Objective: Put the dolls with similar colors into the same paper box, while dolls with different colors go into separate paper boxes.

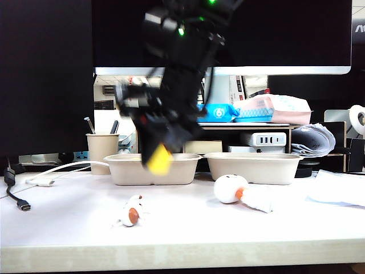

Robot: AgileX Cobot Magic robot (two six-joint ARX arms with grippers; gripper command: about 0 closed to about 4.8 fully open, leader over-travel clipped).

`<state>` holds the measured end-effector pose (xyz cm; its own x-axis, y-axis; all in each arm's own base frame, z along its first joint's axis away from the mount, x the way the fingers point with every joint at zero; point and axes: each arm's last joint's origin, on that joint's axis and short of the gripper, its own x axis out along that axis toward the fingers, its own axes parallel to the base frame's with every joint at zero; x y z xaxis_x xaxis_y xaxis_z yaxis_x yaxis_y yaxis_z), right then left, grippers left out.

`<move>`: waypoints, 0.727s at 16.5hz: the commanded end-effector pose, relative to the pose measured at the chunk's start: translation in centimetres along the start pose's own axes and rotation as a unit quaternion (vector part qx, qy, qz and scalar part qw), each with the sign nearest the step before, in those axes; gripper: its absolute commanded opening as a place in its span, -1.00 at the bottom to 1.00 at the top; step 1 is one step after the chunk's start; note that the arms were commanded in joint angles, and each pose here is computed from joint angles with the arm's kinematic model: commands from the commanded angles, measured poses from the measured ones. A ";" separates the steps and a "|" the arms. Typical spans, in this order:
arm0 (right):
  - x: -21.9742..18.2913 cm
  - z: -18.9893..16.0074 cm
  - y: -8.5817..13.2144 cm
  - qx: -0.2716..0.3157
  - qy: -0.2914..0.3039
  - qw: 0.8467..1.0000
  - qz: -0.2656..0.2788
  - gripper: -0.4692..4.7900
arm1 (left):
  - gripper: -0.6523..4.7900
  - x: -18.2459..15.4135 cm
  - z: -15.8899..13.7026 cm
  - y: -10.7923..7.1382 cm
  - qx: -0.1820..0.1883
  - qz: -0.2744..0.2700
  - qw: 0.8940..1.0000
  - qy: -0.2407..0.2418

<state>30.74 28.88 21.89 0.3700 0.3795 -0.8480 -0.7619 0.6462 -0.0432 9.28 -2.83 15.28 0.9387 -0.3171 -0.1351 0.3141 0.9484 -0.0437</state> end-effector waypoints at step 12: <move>2.3 4.3 -4.4 0.013 -0.132 0.989 -0.070 -0.05 | -0.78 -0.1 0.2 -1.0 0.008 -0.052 0.999 -0.009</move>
<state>37.01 29.50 21.83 0.5691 0.4207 -0.7065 -0.6843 0.7187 -0.1233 8.92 -3.72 15.42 0.9037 -0.4114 -0.1188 0.4092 0.9114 -0.0434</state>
